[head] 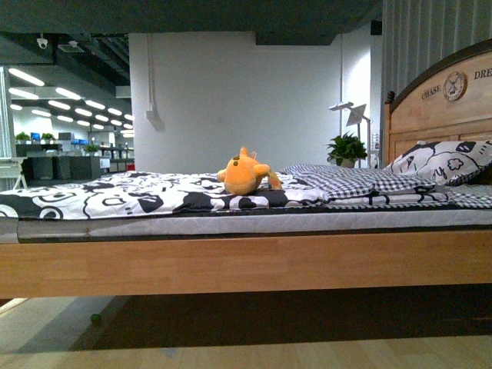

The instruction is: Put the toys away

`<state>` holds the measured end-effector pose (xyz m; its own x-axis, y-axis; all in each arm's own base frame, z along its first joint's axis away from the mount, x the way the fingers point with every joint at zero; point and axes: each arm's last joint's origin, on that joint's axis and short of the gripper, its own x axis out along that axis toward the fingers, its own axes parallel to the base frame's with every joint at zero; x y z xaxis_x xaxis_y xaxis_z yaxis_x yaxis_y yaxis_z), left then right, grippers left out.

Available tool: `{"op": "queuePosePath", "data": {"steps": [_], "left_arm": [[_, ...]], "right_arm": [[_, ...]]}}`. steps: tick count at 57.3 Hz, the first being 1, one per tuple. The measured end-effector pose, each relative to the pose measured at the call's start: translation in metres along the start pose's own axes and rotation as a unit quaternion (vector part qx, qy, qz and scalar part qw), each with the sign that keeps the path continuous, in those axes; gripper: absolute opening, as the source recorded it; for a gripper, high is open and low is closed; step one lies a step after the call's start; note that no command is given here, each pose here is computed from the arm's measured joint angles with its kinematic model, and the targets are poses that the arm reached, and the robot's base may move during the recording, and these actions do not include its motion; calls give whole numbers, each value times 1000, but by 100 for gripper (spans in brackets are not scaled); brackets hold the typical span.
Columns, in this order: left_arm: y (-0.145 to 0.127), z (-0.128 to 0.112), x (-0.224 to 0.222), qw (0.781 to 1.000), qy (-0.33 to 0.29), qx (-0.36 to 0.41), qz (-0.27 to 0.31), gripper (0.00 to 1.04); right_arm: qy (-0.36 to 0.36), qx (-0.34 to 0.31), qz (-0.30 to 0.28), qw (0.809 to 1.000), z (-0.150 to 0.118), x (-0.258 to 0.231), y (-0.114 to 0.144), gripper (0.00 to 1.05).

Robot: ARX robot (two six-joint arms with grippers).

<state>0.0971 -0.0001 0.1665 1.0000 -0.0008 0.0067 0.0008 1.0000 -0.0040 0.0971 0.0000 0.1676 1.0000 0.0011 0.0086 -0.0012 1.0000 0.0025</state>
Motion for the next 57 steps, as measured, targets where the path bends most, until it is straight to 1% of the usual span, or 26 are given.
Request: {"op": "queuePosePath", "data": {"steps": [57], "left_arm": [[0,0,0,1000,0,0,0,99]], "right_arm": [[0,0,0,1000,0,0,0,104]]}}
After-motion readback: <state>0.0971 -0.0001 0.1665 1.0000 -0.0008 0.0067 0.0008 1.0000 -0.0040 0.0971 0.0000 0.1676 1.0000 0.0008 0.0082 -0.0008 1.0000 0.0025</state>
